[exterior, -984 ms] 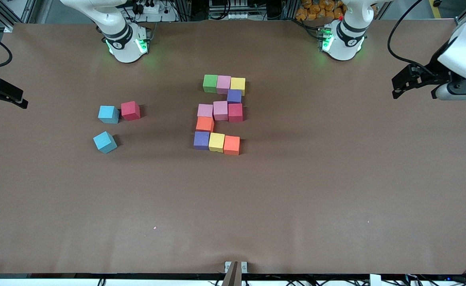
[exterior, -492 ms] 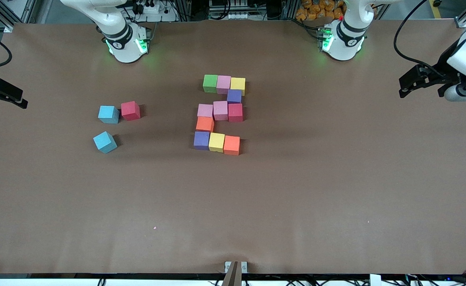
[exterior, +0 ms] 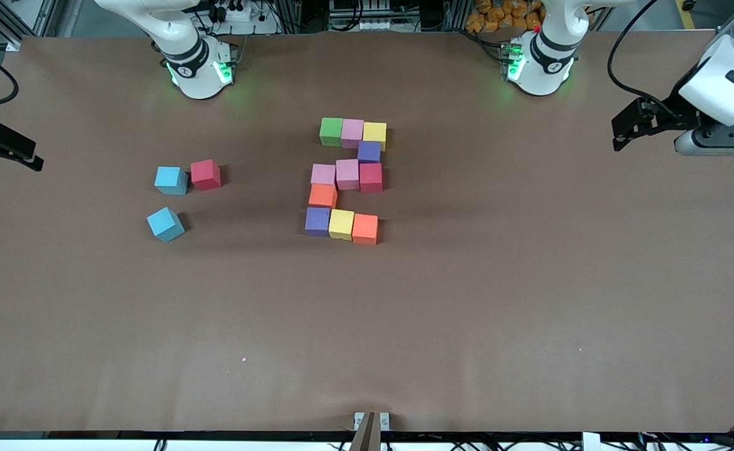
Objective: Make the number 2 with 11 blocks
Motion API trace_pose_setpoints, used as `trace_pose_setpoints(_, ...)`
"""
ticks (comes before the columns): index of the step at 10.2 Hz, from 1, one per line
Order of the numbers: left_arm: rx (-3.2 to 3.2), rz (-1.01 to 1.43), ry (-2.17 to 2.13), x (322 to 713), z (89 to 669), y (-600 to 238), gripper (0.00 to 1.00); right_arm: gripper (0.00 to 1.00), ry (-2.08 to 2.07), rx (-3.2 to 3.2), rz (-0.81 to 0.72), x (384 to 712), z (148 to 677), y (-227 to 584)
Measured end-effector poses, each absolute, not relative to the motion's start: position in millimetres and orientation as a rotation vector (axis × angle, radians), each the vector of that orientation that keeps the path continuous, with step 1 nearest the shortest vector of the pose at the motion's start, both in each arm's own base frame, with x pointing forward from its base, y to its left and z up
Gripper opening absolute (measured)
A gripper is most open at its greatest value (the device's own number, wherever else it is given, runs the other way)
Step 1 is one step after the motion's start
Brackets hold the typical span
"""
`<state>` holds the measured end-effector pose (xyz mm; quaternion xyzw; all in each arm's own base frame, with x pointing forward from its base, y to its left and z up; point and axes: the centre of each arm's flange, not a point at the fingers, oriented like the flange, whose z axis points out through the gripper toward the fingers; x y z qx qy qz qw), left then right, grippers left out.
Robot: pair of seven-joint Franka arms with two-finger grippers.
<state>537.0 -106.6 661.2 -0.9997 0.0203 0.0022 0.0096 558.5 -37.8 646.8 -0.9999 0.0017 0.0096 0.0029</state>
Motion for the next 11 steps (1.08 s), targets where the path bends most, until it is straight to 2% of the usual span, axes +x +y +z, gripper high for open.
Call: trace_pose_setpoints(11,-3.145,0.014,0.107,534,661,-123,1.00,1.00,0.004,-3.133,0.025,559,647,-37)
